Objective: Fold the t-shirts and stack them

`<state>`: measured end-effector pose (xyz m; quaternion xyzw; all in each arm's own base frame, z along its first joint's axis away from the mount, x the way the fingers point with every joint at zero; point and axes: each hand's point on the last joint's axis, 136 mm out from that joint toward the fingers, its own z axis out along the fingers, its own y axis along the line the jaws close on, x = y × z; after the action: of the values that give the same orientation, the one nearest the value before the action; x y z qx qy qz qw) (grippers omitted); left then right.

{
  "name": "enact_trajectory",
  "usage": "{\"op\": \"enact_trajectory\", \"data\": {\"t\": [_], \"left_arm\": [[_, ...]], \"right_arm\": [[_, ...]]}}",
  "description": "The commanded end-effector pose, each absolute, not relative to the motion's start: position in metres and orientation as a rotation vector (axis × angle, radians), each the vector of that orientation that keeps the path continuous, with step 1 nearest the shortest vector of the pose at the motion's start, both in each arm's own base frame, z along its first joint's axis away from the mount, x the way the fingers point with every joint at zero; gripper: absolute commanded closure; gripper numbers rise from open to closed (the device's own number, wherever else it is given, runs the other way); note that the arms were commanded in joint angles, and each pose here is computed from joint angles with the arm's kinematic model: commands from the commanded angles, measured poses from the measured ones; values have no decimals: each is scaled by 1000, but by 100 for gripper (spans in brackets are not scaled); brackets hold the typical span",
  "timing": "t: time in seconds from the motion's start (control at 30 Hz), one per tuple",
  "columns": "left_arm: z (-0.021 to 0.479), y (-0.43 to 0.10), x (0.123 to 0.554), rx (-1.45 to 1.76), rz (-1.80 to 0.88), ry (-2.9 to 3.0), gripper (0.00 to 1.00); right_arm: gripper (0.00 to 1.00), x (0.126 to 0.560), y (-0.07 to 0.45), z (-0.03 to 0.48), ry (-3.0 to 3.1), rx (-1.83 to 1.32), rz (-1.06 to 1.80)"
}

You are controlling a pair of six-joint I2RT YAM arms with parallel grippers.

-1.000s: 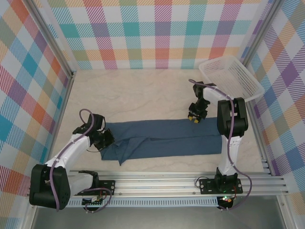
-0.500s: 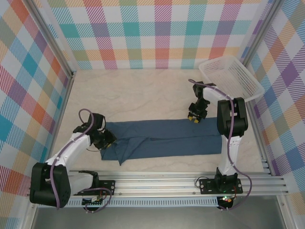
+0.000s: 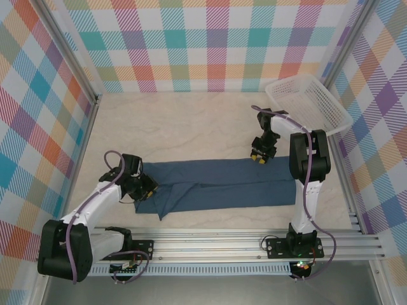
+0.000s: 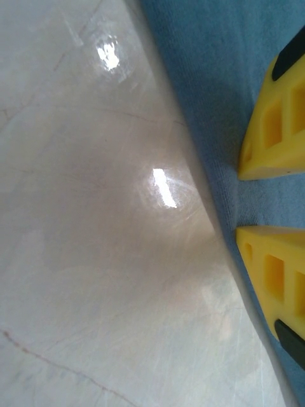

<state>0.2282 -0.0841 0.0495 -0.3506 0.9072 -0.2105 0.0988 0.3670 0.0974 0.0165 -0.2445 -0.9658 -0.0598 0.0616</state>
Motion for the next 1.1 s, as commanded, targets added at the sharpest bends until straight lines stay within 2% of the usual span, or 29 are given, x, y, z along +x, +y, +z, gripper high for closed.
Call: {"op": "enact_trajectory", "data": {"t": [0.0,0.13,0.2,0.57,1.07], "left_arm": [[51,-91,239,-1027,-660,2665,79],[53,-89,245,-1024,-629,2669,96],[58,-88,247,-1026,-619,2663,100],[69,-86,263,-1222,-585,2745,100],[65,-73,298,-1249,-527,2793,100]], "right_arm": [[73,361,94,-5,-2885,-719,-116],[73,361,95,-4,-2886,-717,-118],[73,361,94,-5,-2884,-716,-113],[73,361,94,-6,-2883,-709,-110],[73,362,96,-7,-2876,-714,-121]]}}
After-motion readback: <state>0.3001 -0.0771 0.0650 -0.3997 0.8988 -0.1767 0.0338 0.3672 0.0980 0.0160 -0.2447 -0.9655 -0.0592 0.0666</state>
